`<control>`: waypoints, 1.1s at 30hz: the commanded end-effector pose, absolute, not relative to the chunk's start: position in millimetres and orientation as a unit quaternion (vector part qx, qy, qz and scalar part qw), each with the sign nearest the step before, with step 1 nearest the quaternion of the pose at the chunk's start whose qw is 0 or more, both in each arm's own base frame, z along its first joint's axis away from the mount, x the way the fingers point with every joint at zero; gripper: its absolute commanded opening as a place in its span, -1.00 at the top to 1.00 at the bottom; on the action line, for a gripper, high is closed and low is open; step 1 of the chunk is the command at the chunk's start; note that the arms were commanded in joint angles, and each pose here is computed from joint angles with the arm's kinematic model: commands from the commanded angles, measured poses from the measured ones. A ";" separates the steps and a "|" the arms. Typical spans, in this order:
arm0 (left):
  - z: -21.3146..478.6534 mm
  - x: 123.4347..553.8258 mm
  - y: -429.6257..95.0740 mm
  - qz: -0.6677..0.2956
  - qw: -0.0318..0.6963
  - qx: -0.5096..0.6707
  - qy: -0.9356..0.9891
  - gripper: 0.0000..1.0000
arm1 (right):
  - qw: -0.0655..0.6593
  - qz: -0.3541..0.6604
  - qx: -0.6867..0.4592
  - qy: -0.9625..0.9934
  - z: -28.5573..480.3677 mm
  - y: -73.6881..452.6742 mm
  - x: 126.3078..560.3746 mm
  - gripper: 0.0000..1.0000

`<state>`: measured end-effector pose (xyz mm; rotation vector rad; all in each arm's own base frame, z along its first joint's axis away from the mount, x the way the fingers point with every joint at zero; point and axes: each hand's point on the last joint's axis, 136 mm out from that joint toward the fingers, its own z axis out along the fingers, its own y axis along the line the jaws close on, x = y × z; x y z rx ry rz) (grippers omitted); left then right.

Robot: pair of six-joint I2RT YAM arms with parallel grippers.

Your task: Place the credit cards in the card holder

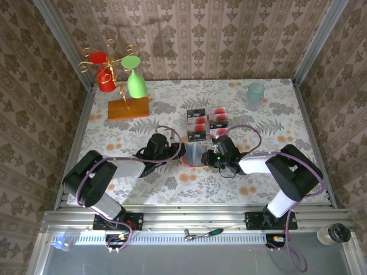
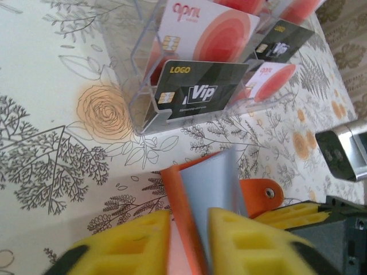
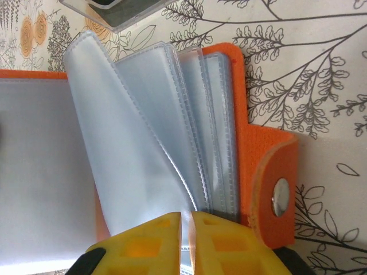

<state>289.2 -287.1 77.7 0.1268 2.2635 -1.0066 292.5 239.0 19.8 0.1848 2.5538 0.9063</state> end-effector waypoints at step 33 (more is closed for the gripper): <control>104.7 284.8 -317.8 -0.494 0.353 0.041 0.793 0.34 | 0.144 0.281 0.094 0.944 -24.1 216.2 265.7 0.71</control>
